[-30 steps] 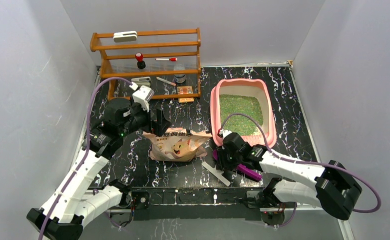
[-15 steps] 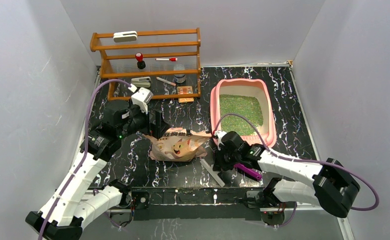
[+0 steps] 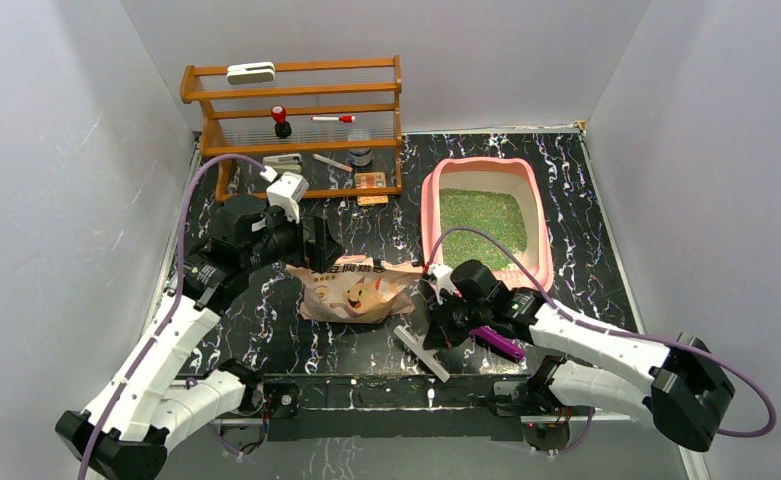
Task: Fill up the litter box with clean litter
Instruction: Pick up the clamp at the center of the board, then clamp the cat litter bag at the center of the board.
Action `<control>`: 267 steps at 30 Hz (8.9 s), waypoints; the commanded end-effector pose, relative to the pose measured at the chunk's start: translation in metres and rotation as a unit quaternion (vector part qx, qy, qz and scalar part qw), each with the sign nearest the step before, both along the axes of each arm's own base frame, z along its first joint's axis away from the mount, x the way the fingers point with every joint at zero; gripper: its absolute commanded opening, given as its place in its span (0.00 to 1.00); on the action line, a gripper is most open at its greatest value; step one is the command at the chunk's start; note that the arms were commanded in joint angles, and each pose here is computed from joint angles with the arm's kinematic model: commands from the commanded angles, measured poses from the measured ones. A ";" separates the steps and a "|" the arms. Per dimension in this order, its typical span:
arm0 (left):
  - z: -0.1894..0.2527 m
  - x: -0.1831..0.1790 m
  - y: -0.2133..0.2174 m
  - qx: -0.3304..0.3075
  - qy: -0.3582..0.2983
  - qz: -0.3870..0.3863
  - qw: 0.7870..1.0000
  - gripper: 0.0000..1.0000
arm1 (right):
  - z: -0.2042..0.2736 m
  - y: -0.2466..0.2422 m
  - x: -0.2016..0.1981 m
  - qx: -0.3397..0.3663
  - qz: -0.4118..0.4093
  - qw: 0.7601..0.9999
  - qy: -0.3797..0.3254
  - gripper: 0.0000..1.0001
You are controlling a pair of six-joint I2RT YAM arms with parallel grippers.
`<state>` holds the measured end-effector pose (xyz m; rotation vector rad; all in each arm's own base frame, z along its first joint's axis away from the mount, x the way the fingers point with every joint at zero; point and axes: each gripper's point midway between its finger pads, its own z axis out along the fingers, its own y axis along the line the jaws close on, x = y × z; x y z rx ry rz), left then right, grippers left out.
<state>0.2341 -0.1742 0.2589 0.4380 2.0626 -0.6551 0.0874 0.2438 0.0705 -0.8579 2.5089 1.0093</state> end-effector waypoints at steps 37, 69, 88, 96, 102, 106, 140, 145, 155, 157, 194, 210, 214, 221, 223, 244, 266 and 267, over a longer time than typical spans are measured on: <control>0.050 0.047 -0.100 -0.208 0.059 0.124 0.968 0.61 | 0.257 0.067 0.140 0.223 -0.132 0.896 -0.360 0.00; 0.050 0.046 -0.084 -0.193 0.029 0.137 0.971 0.00 | 0.265 0.062 0.132 0.216 -0.139 0.910 -0.324 0.76; 0.041 0.061 -0.077 -0.269 0.107 0.126 0.949 0.00 | 0.257 0.020 0.160 0.315 -0.062 0.938 -0.132 0.87; 0.040 0.058 -0.085 -0.272 0.134 0.110 0.947 0.00 | 0.247 0.064 0.157 0.259 -0.038 0.950 -0.168 0.78; 0.040 0.056 -0.086 -0.269 0.138 0.106 0.948 0.00 | 0.250 0.081 0.156 0.248 -0.021 0.952 -0.179 0.71; 0.043 0.057 -0.088 -0.271 0.138 0.103 0.947 0.00 | 0.250 0.088 0.153 0.246 -0.010 0.953 -0.178 0.61; 0.042 0.060 -0.089 -0.273 0.137 0.103 0.947 0.00 | 0.237 0.097 0.161 0.217 -0.027 0.960 -0.175 0.48; 0.041 0.059 -0.089 -0.273 0.137 0.104 0.947 0.00 | 0.239 0.096 0.159 0.220 -0.027 0.960 -0.173 0.49; 0.038 0.058 -0.085 -0.269 0.137 0.113 0.947 0.00 | 0.245 0.098 0.155 0.239 -0.020 0.955 -0.172 0.10; 0.037 0.057 -0.084 -0.264 0.136 0.112 0.948 0.22 | 0.246 0.096 0.156 0.238 -0.026 0.954 -0.180 0.00; -0.034 -0.044 -0.013 0.168 0.007 -0.276 0.946 0.84 | 0.202 0.022 0.113 0.087 0.253 0.833 -0.485 0.00; -0.071 -0.010 -0.010 0.162 0.032 -0.190 0.968 0.68 | 0.184 0.037 0.120 0.084 0.312 0.822 -0.469 0.00; -0.080 -0.009 -0.001 0.177 0.044 -0.186 0.966 0.65 | 0.182 0.044 0.122 0.082 0.318 0.824 -0.463 0.00; -0.101 -0.018 0.013 0.214 0.078 -0.196 0.954 0.59 | 0.168 0.061 0.127 0.058 0.329 0.832 -0.443 0.00; -0.104 -0.019 0.016 0.221 0.084 -0.199 0.951 0.54 | 0.166 0.065 0.127 0.053 0.332 0.834 -0.438 0.00; -0.096 -0.017 0.013 0.218 0.044 -0.215 0.951 0.21 | 0.144 0.081 0.138 0.002 0.341 0.837 -0.428 0.00; -0.083 -0.025 0.011 0.222 -0.042 -0.275 0.935 0.00 | 0.168 0.078 0.134 0.011 0.331 0.814 -0.476 0.00; -0.081 -0.025 0.009 0.219 -0.048 -0.280 0.933 0.00 | 0.162 0.080 0.131 0.016 0.341 0.816 -0.466 0.00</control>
